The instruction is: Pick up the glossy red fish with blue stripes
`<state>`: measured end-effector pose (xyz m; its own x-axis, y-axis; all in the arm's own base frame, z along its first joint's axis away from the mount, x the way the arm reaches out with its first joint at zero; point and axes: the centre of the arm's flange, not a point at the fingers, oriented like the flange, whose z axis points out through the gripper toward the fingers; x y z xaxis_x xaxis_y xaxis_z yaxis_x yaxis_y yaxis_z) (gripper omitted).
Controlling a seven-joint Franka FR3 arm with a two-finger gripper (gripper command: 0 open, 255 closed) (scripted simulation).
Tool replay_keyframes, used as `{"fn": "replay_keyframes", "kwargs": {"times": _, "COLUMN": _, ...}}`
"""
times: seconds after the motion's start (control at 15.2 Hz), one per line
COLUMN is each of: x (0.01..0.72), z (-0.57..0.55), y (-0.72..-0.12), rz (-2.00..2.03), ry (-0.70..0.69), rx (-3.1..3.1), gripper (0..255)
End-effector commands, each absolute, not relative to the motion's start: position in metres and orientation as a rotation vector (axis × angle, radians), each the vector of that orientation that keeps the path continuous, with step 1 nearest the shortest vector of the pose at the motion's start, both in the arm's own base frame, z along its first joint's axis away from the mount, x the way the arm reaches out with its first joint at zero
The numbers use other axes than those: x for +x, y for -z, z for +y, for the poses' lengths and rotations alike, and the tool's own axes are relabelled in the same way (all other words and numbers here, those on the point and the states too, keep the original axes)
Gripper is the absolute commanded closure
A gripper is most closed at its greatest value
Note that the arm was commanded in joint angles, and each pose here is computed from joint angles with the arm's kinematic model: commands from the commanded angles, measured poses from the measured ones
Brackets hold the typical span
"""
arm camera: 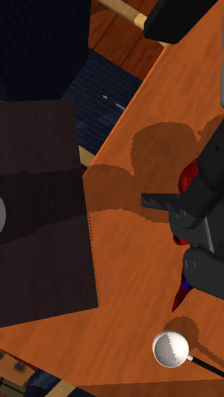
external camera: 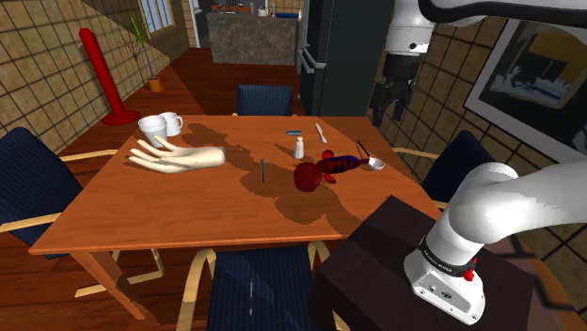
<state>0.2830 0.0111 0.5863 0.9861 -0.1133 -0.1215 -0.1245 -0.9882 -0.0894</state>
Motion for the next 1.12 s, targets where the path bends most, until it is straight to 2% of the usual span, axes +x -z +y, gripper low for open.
{"fn": "replay_keyframes", "kwargs": {"times": 0.0, "x": 0.283, "z": 0.011, "y": -0.586, "rz": 0.182, "ry": -0.177, "rx": -3.034, "gripper": 0}}
{"fn": "replay_keyframes", "kwargs": {"times": 1.06, "x": 0.397, "z": 0.008, "y": -0.416, "rz": -0.531, "ry": -0.295, "rx": -3.428, "gripper": 0}}
